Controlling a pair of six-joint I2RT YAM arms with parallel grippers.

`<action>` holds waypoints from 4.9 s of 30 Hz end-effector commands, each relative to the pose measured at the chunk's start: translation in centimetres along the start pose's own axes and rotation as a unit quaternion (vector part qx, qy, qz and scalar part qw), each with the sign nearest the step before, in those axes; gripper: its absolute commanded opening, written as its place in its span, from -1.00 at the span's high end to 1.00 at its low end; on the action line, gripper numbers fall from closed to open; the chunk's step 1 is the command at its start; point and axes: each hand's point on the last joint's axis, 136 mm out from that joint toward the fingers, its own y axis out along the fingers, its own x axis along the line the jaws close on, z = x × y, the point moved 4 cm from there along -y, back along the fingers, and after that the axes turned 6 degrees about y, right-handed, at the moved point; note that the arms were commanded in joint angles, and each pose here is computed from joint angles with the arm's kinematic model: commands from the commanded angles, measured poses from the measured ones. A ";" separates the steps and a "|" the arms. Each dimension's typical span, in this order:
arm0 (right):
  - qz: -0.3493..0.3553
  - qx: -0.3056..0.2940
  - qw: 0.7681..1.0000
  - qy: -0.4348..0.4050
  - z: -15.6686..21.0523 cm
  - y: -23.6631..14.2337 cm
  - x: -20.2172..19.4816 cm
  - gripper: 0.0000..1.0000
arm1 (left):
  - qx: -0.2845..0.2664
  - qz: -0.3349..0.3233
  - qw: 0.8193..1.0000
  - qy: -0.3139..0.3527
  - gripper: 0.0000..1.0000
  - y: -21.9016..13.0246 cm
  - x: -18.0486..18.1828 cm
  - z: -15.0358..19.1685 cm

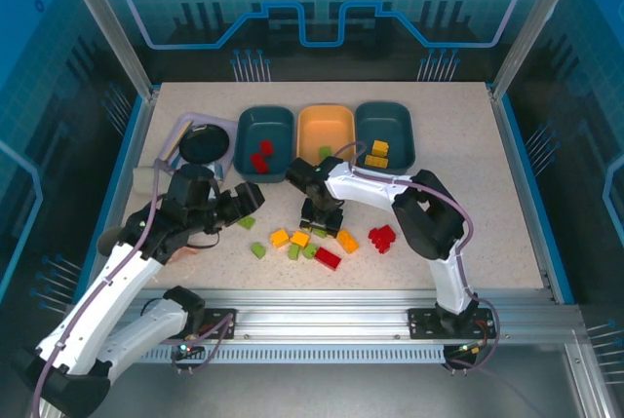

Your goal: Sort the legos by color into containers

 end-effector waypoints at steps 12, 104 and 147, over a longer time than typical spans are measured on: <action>0.031 -0.035 0.999 -0.019 -2.1 0.6 -0.1 0.32 | 0.022 0.017 1.000 -0.003 -0.79 0.6 -0.2 0.9; -0.275 -0.368 0.833 -0.310 5.2 -16.9 -16.5 -0.67 | 0.204 -0.258 0.893 -0.309 -0.59 16.6 -5.4 16.2; -0.350 -0.368 0.813 -0.284 3.5 -23.4 -9.8 -0.65 | 0.039 -0.179 0.976 -0.119 0.37 11.3 -5.7 -4.9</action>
